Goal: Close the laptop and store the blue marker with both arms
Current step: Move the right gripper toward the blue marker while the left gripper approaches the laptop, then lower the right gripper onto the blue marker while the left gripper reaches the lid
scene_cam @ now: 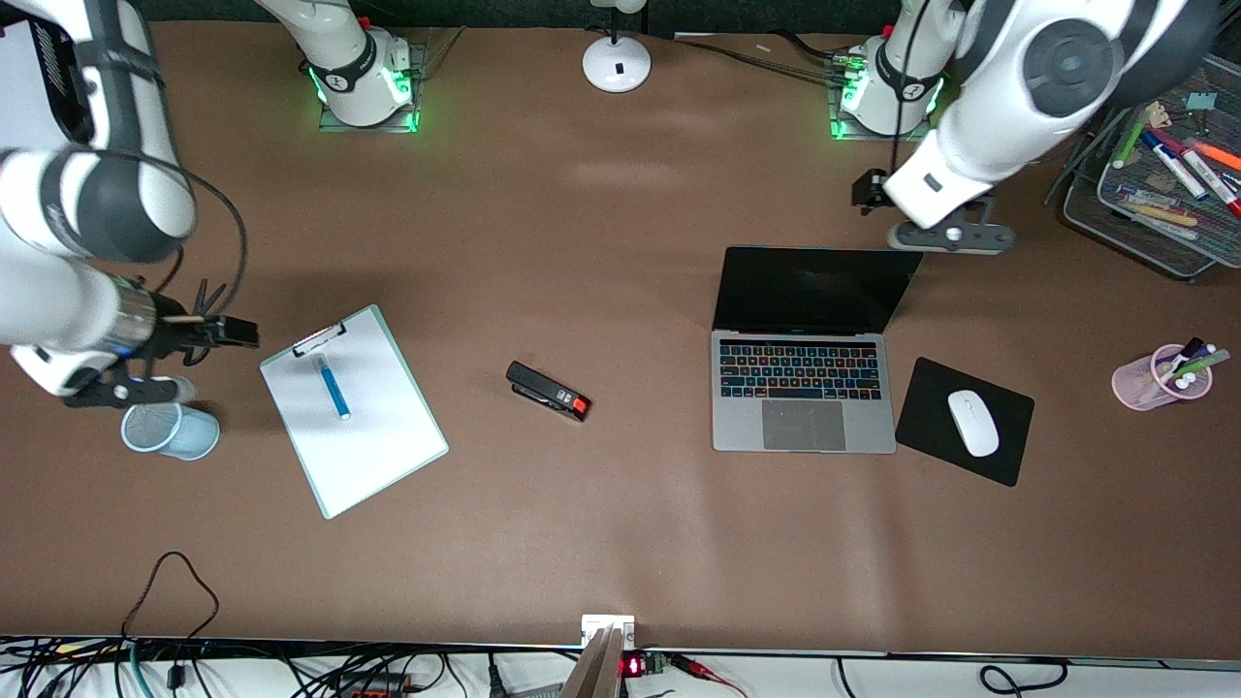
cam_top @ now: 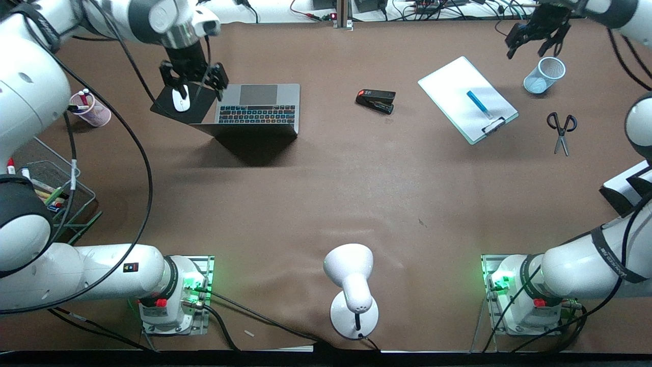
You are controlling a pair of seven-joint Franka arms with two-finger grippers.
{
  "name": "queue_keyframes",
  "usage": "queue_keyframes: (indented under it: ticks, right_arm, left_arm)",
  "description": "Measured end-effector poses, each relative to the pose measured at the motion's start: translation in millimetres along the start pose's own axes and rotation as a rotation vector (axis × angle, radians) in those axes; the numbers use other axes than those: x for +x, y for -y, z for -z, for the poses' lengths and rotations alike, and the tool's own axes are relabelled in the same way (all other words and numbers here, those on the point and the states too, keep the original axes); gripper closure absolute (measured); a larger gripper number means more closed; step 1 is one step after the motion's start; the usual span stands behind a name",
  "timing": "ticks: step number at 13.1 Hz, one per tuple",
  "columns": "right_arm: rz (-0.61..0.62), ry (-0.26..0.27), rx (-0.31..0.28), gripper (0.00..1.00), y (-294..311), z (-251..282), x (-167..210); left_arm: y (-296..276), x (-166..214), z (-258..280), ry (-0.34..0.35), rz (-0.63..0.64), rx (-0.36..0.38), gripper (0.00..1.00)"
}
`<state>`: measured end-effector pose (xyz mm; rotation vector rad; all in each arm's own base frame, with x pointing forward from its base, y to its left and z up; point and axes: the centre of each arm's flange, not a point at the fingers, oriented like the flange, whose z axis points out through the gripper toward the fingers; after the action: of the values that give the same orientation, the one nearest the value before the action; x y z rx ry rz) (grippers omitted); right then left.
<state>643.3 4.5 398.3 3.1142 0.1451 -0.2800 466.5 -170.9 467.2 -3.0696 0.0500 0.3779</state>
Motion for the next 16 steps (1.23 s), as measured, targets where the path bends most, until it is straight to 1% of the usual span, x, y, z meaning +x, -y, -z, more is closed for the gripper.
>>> queue_keyframes:
  ticks: [2, 5, 7, 10, 13, 14, 16]
  right_arm:
    - [0.044, 0.033, -0.004, 0.00, 18, -28, 11]
    - [0.078, 0.057, -0.012, 0.00, 38, -62, 23]
    - [0.094, 0.047, -0.014, 0.00, 38, -76, 30]
    - [0.133, 0.011, -0.019, 0.00, 40, -104, 45]
    - [0.150, 0.004, -0.023, 0.00, 43, -134, 55]
    - [0.170, 0.005, -0.025, 0.00, 47, -139, 56]
    - [0.241, -0.005, -0.030, 0.00, 60, -146, 59]
  left_arm:
    - [-21, -8, -26, 0.014, 0.021, 0.023, 0.00]
    - [-42, -16, -62, 0.003, 0.023, 0.042, 0.00]
    - [-49, -20, -82, -0.009, 0.024, 0.047, 0.00]
    - [-55, -22, -95, -0.032, 0.025, 0.044, 0.00]
    - [-61, -22, -106, -0.054, 0.023, 0.038, 0.00]
    - [-60, -20, -108, -0.063, 0.024, 0.030, 0.00]
    - [-60, -13, -118, -0.059, 0.026, 0.016, 0.00]
